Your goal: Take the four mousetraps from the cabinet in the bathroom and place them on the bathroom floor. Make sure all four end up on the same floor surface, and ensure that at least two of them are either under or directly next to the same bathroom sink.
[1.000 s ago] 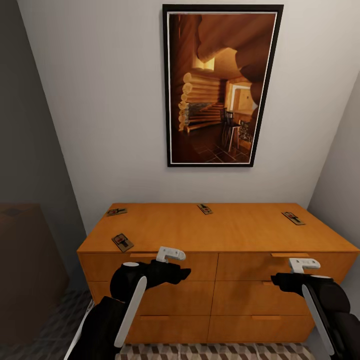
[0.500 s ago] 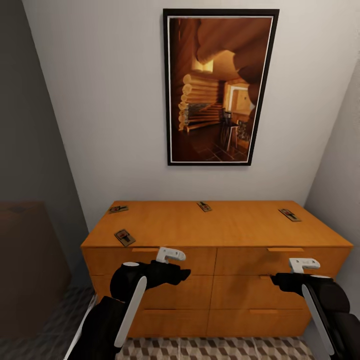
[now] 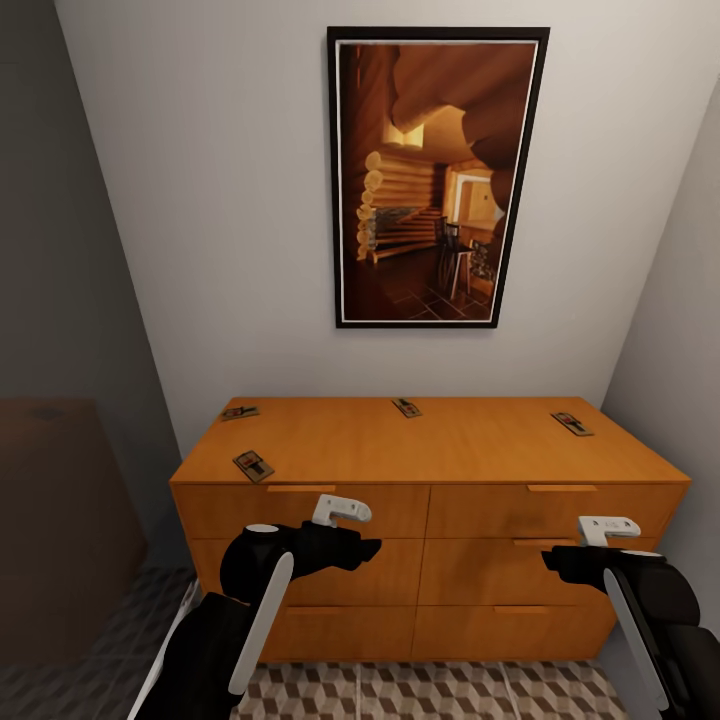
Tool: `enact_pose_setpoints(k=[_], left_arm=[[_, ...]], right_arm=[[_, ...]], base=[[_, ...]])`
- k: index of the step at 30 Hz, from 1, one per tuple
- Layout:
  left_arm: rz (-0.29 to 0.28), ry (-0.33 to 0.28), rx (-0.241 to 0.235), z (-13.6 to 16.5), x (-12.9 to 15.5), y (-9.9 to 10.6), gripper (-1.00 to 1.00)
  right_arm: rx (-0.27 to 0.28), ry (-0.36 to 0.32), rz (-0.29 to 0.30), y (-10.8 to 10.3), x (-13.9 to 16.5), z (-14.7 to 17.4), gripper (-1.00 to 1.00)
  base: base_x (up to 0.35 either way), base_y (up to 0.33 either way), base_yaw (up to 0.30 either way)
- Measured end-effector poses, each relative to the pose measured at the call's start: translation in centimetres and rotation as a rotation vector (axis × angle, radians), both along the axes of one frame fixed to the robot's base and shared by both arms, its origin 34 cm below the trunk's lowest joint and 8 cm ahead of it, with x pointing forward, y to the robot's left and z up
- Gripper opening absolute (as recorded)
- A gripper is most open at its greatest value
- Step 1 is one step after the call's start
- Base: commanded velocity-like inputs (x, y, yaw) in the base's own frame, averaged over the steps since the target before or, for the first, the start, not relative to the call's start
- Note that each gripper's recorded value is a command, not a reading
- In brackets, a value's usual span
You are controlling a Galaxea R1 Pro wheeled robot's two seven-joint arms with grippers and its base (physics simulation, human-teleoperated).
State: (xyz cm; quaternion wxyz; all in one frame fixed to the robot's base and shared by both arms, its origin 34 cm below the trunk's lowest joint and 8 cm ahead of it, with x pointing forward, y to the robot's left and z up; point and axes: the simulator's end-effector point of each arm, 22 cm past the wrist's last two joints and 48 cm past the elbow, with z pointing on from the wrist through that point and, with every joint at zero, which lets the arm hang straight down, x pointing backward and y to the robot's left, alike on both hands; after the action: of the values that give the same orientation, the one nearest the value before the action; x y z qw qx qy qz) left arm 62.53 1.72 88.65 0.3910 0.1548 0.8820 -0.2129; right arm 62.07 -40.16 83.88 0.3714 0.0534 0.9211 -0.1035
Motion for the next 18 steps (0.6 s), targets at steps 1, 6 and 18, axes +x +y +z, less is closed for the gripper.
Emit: enact_pose_setpoints(k=[1, 6, 18], left_arm=[[0.000, 0.000, 0.000, 0.0, 0.0, 0.0, 1.00], [0.000, 0.000, 0.000, 0.0, 0.0, 0.0, 1.00], [-0.001, -0.005, -0.002, 0.1, 0.0, -0.1, 1.00]], right_arm=[[0.000, -0.001, 0.000, 0.0, 0.0, 0.0, 1.00], [0.000, -0.001, 0.000, 0.0, 0.0, 0.0, 1.00], [-0.001, -0.039, 0.001, 0.0, 1.4, 1.8, 1.00]], base=[[-0.008, 0.000, 0.000], [-0.005, 0.000, 0.000], [-0.001, 0.000, 0.000]])
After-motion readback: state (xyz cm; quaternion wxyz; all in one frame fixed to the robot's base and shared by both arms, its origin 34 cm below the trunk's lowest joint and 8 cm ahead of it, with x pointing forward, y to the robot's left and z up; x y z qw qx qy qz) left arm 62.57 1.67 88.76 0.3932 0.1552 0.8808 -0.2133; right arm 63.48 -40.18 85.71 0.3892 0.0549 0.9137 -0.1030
